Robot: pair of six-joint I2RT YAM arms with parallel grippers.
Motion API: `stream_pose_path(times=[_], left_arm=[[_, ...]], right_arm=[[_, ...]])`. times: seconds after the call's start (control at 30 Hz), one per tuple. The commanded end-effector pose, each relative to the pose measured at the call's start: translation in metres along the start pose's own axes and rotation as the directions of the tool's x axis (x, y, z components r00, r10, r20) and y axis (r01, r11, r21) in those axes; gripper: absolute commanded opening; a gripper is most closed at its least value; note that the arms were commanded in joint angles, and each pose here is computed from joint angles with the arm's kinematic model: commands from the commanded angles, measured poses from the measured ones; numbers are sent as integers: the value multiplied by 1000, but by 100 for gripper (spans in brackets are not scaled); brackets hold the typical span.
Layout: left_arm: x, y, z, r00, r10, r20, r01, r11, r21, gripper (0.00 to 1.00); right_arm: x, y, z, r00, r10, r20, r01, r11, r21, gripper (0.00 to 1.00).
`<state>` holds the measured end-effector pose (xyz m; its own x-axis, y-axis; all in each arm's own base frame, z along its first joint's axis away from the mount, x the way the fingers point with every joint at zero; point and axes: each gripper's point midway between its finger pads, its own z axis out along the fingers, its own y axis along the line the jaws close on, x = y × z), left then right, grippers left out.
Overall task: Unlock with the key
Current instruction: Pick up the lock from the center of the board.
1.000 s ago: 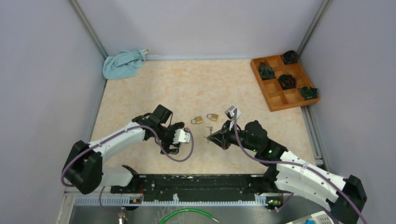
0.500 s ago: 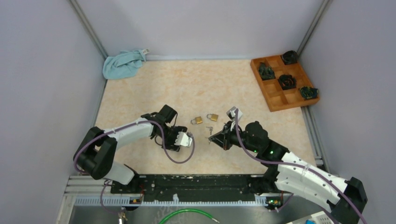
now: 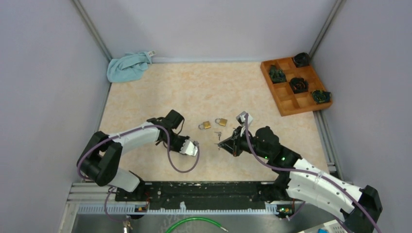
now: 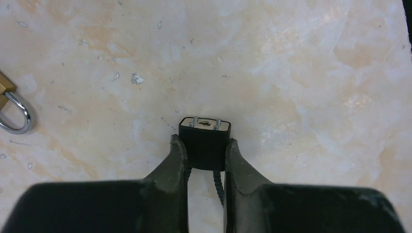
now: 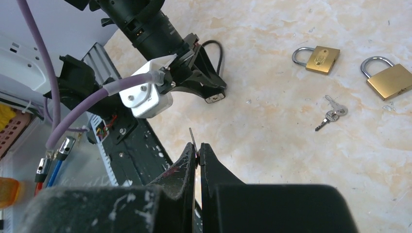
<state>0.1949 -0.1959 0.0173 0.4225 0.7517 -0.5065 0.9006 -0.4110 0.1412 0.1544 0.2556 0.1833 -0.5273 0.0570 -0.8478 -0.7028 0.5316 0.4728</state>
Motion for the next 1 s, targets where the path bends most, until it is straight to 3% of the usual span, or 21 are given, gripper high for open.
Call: stream_pose_path(times=[0.0, 0.13, 0.23, 0.37, 0.5, 0.7, 0.97], left_arm=[[-10, -2, -5, 999, 9, 33, -10, 999, 30, 0], [-33, 33, -40, 999, -4, 34, 6, 997, -78, 0], [-75, 69, -90, 991, 91, 93, -65, 966, -251, 0], [-135, 102, -172, 951, 269, 155, -148, 831, -537, 0], [-174, 101, -236, 893, 424, 153, -185, 654, -734, 0], [-203, 85, -276, 807, 580, 109, -235, 486, -842, 0], [-199, 88, -287, 803, 596, 7, -294, 406, -865, 0]], right_arm=[[-30, 11, -2, 997, -8, 77, 10, 1000, -19, 0], [-42, 15, -1, 996, -28, 90, 30, 999, -18, 0], [-58, 22, 2, 994, -53, 93, 55, 998, -25, 0], [-85, 39, 5, 991, -93, 98, 98, 994, -54, 0], [-118, 58, 4, 983, -132, 129, 144, 986, -84, 0], [-148, 75, 9, 972, -182, 151, 200, 974, -110, 0], [-175, 85, 11, 951, -237, 198, 261, 959, -106, 0]])
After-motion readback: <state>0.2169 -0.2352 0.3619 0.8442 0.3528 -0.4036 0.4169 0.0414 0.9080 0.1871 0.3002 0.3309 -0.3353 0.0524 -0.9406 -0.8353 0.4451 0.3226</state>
